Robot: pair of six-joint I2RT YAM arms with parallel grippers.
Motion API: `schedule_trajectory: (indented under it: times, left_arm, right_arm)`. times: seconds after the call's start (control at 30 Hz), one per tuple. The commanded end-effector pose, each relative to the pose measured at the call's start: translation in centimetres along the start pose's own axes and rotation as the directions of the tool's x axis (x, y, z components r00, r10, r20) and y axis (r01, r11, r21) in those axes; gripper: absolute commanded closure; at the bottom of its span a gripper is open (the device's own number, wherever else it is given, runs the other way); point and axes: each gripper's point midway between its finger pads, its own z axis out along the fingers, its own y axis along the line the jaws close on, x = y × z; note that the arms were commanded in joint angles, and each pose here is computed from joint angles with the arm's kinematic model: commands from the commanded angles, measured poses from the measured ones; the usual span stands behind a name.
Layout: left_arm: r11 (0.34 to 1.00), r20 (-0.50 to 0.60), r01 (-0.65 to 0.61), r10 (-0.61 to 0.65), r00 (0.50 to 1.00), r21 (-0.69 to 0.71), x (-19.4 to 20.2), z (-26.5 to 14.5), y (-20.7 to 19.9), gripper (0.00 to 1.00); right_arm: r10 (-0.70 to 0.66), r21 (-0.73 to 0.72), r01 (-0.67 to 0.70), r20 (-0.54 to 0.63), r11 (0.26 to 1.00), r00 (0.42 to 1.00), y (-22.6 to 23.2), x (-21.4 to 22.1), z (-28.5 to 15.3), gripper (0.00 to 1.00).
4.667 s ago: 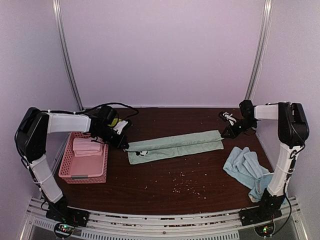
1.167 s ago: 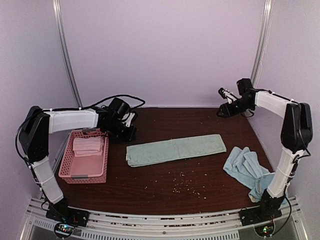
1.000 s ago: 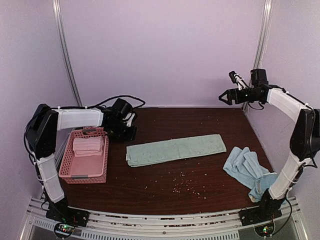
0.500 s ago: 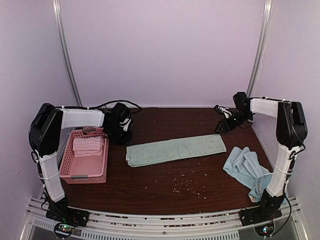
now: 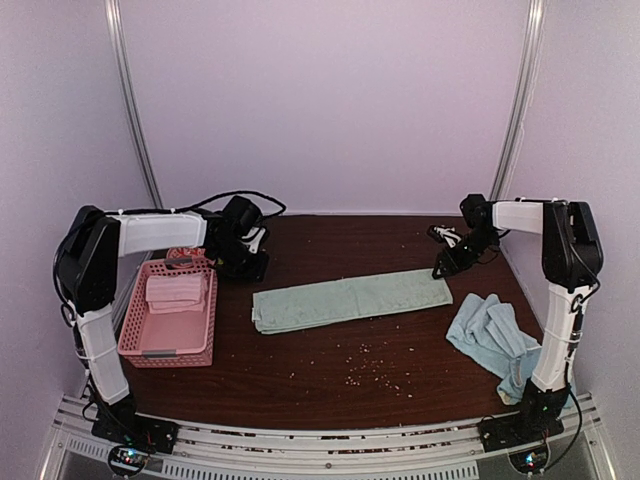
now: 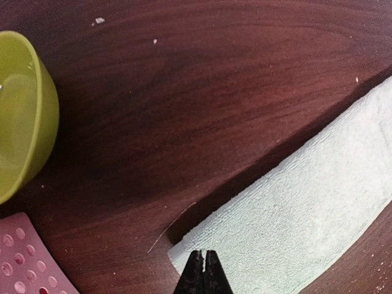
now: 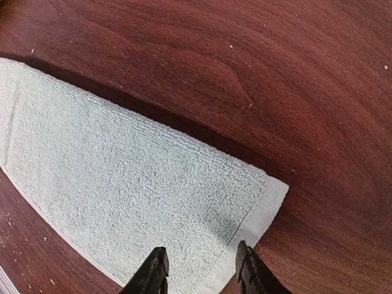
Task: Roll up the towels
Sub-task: Adjust the towel at the center of the board.
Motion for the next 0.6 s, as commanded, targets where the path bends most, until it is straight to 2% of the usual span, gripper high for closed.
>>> schedule_trajectory:
  times: [0.0,0.13,0.33,0.57]
  left_arm:
    - [1.000,-0.013,0.000,0.001,1.000,0.028,1.1,0.4,0.0,1.00]
    - [1.000,-0.036,0.000,0.001,0.999,0.031,2.2,1.5,0.2,1.00]
    - [0.998,-0.049,0.018,-0.020,0.999,-0.055,3.5,3.2,1.9,1.00]
    - [0.999,-0.046,0.022,-0.024,0.999,-0.047,3.9,3.7,2.0,1.00]
  right_arm:
    - [0.007,0.036,-0.007,0.002,0.999,1.000,-0.3,-0.6,-0.5,0.63]
    - [0.019,0.034,-0.018,-0.014,0.999,1.000,-0.5,-0.2,0.0,0.65]
    - [0.049,0.072,-0.045,-0.058,0.996,0.997,-1.8,0.7,1.7,0.67]
    - [0.064,0.107,-0.055,-0.077,0.993,0.995,-3.3,-0.1,3.8,0.70]
